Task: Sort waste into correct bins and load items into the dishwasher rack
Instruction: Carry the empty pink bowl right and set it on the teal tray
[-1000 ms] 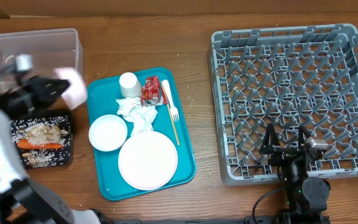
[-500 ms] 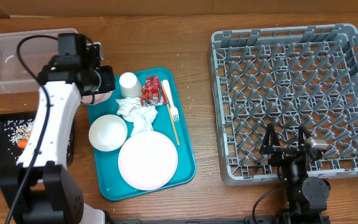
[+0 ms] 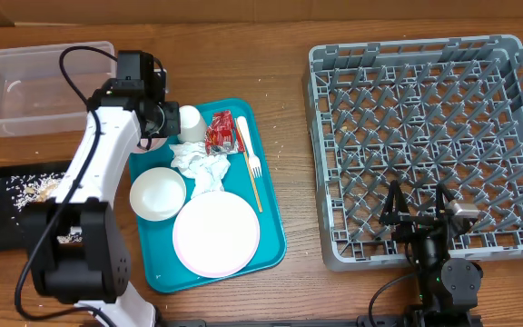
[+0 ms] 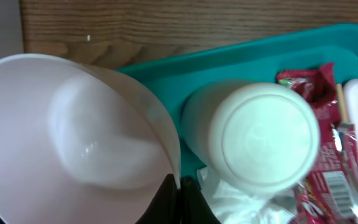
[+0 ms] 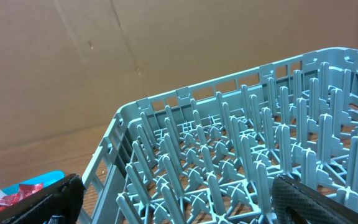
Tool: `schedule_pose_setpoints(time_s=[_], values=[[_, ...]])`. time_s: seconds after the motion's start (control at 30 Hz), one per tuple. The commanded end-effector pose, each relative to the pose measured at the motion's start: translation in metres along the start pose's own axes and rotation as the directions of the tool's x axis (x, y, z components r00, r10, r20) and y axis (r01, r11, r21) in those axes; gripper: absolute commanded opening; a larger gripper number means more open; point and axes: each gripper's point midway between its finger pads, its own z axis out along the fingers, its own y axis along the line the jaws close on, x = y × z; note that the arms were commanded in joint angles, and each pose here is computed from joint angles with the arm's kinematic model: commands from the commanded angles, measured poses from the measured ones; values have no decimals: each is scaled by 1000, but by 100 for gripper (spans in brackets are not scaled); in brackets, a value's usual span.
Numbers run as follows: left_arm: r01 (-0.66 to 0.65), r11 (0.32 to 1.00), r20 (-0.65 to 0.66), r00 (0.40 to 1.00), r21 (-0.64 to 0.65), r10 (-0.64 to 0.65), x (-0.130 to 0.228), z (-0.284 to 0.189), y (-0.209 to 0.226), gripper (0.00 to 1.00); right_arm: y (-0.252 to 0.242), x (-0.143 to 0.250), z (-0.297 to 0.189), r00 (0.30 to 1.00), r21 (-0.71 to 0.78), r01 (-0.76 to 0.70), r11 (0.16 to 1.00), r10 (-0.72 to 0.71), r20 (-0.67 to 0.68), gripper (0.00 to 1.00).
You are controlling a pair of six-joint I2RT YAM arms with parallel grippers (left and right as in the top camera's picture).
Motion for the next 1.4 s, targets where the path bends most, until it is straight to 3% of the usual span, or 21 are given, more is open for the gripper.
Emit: schedule_pose_setpoints(time_s=[0.0,0.43,0.73,0.93,1.07,1.37], values=[[-53,998,-12,999,-20,53,-1,15,2,4,2,1,0,1000,-11,7,1000,-7,6,100],[-120,993,-4,993,-6,120,-3,26,-14,4,2,1,0,1000,-11,7,1000,-7,6,100],[-110,990,-50,993,-85,106,5,42,-1,4,2,1,0,1000,-11,7,1000,-7,6,100],[-113,988,-56,993,-109,107,6,41,3,14,2,1,0,1000,-11,7,1000,-7,5,100],[-103,990,-57,994,-98,98,3,37,1,31,2,1,0,1000,-11,7,1000,-7,6,100],[-47,998,-44,998,-28,46,-32,-18,-15,29,2,1,0,1000,-11,7,1000,-7,6,100]])
